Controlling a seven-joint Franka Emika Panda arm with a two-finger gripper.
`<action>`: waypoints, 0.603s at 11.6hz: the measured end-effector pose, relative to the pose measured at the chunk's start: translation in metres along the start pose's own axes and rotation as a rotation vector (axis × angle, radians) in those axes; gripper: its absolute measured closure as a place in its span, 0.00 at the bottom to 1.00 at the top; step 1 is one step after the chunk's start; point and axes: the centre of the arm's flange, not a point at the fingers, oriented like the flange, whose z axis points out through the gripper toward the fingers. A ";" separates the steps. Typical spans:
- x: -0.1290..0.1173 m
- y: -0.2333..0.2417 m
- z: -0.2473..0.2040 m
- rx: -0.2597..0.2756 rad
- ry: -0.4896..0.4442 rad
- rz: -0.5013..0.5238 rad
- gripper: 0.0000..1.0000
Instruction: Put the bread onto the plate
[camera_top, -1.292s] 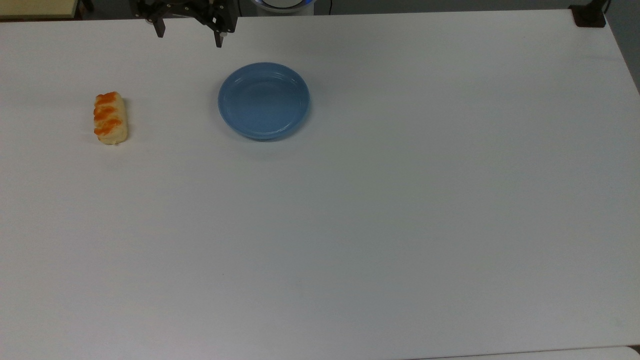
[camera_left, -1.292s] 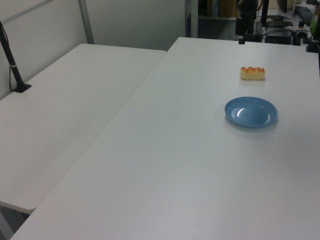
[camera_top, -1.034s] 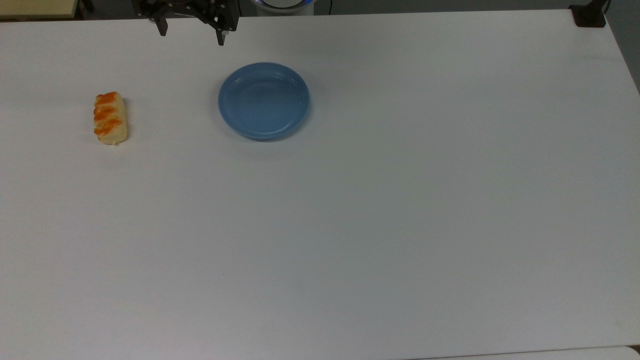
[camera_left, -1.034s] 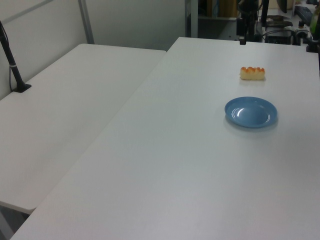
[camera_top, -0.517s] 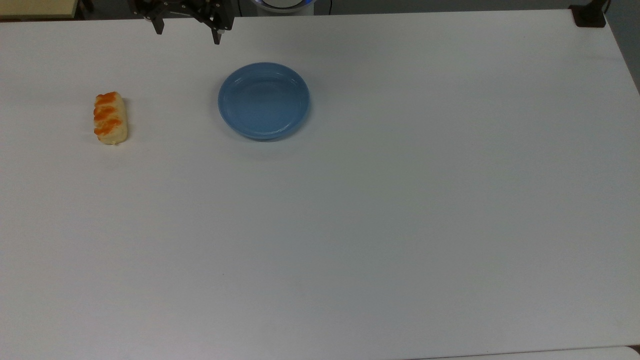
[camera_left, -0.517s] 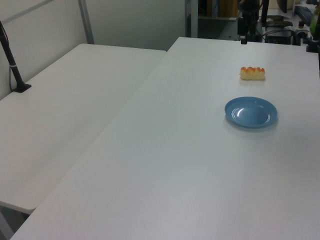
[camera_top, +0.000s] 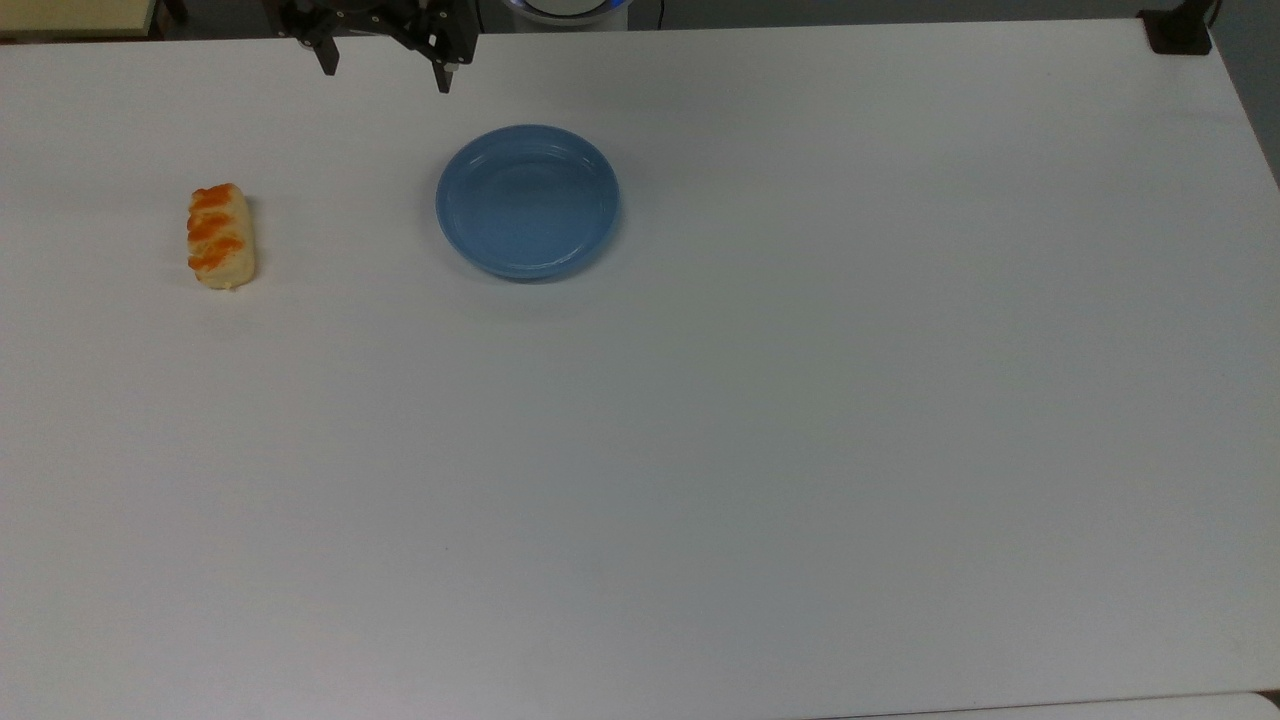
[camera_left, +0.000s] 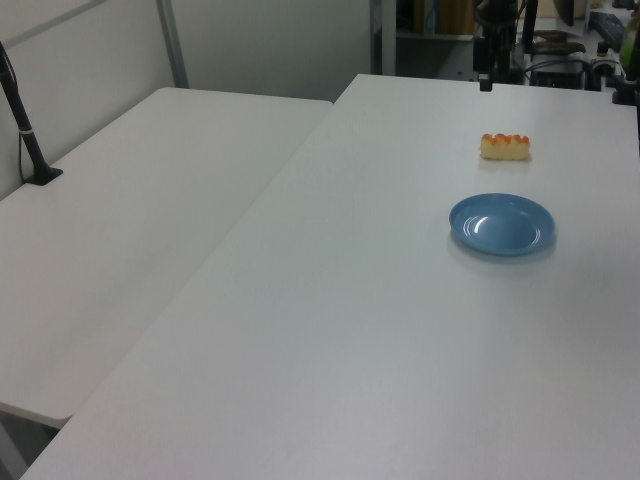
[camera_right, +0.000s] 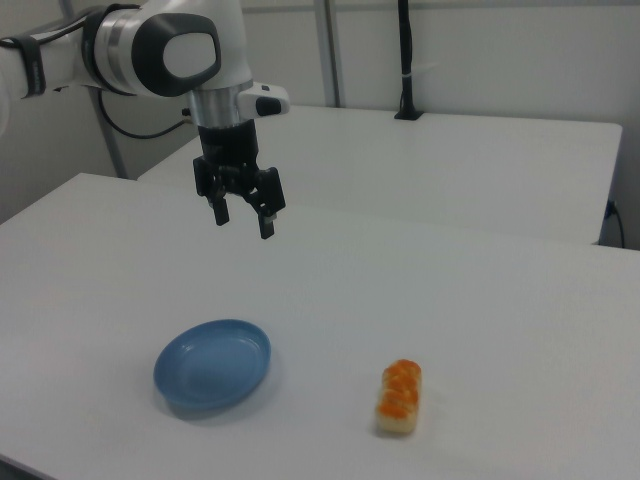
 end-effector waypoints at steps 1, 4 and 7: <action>0.000 0.001 0.000 0.000 -0.001 -0.013 0.00; 0.000 0.009 0.001 0.001 0.001 -0.083 0.00; 0.000 0.022 0.001 0.002 0.005 -0.086 0.00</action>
